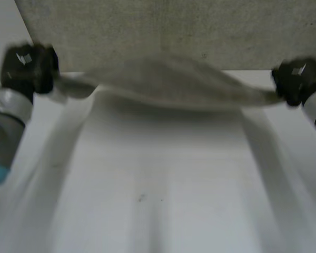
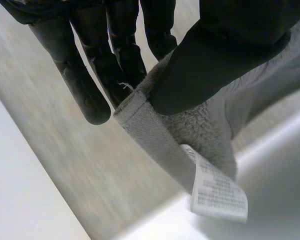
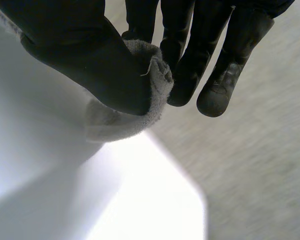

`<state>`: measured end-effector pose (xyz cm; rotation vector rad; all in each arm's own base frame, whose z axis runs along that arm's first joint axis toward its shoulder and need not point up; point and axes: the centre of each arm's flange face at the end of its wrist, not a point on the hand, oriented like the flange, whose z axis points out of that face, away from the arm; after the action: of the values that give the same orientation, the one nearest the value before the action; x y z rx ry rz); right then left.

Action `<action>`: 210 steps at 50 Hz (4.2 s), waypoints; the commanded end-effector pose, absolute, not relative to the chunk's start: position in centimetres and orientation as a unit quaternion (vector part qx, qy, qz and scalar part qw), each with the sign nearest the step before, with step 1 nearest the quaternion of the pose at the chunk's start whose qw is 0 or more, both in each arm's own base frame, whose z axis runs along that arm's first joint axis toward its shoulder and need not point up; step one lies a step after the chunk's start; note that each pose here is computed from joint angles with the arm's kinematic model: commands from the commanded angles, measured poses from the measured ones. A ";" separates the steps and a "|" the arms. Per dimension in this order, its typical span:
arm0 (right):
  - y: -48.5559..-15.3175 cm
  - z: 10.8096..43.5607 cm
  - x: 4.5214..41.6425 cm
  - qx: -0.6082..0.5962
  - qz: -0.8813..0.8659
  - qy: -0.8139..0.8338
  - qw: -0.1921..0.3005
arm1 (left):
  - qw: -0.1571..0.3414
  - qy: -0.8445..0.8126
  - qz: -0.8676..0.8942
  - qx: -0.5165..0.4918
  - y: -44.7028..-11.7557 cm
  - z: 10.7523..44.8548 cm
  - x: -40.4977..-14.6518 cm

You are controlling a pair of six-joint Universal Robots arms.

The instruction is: Fold the towel.

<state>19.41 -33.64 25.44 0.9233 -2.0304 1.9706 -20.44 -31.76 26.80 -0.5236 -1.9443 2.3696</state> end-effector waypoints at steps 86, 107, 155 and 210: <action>-38.4 22.4 20.9 0.272 0.663 -0.684 0.137 | -0.092 -0.722 0.620 -0.293 -35.6 16.6 -23.9; -29.1 18.4 15.7 0.278 0.539 -0.794 0.043 | 0.042 -0.726 0.658 -0.194 -25.9 21.3 -20.6; -34.0 11.8 10.2 0.237 0.551 -0.798 0.049 | 0.059 -0.724 0.667 -0.164 -25.3 18.7 -20.0; -15.7 12.6 42.6 0.534 0.583 -0.587 -0.174 | 0.063 -0.711 0.681 -0.166 -25.1 19.8 -20.3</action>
<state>43.37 -16.11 14.20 1.8779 -2.0255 2.1637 -19.99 -25.08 19.52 -0.4896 -2.1661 2.0525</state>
